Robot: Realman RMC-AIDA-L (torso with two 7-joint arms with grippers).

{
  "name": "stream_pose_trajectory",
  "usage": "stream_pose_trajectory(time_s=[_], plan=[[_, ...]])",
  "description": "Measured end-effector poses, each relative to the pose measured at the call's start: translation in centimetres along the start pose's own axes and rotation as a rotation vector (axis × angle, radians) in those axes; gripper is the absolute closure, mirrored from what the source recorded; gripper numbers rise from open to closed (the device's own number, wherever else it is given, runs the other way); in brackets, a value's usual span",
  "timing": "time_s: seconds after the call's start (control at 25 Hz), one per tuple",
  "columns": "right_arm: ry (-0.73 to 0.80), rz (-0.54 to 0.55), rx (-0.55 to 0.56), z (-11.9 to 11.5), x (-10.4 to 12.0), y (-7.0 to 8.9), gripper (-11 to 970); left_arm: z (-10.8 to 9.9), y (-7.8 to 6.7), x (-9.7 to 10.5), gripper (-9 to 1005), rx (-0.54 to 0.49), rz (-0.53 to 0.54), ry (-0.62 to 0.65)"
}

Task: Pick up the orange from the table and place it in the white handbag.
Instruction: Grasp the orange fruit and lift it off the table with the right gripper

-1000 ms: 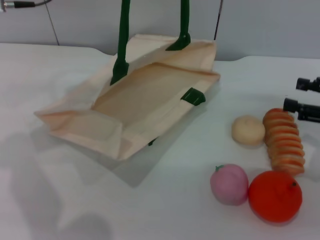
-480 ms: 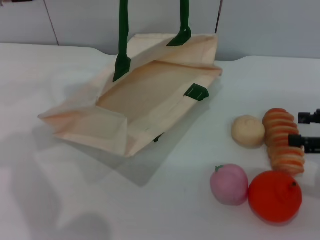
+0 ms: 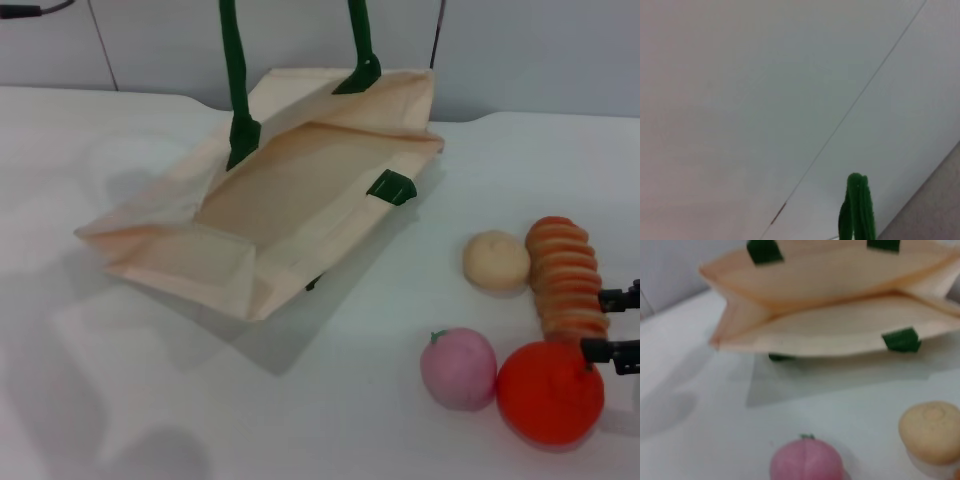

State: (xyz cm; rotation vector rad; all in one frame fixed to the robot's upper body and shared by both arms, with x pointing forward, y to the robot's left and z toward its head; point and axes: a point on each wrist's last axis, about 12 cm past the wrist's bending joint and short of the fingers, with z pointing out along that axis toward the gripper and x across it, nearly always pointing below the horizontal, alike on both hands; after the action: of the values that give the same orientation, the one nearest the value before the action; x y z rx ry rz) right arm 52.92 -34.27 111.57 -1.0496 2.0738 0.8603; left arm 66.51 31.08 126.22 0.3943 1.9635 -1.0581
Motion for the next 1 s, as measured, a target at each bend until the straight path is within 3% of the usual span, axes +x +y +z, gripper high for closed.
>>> stream_pose_trajectory(time_s=[0.16, 0.52, 1.0], plan=[[0.078, -0.024, 0.013, 0.3, -0.6, 0.7, 125, -0.3, 0.3, 0.0, 970, -0.010, -0.004, -0.016], [0.049, -0.028, -0.059, -0.5, -0.9, 1.6, 128, -0.6, 0.6, 0.1, 970, -0.022, -0.008, -0.036], [0.119, -0.019, -0.074, 1.4, -0.6, 1.4, 134, -0.8, 0.8, 0.1, 969, -0.038, -0.010, -0.042]])
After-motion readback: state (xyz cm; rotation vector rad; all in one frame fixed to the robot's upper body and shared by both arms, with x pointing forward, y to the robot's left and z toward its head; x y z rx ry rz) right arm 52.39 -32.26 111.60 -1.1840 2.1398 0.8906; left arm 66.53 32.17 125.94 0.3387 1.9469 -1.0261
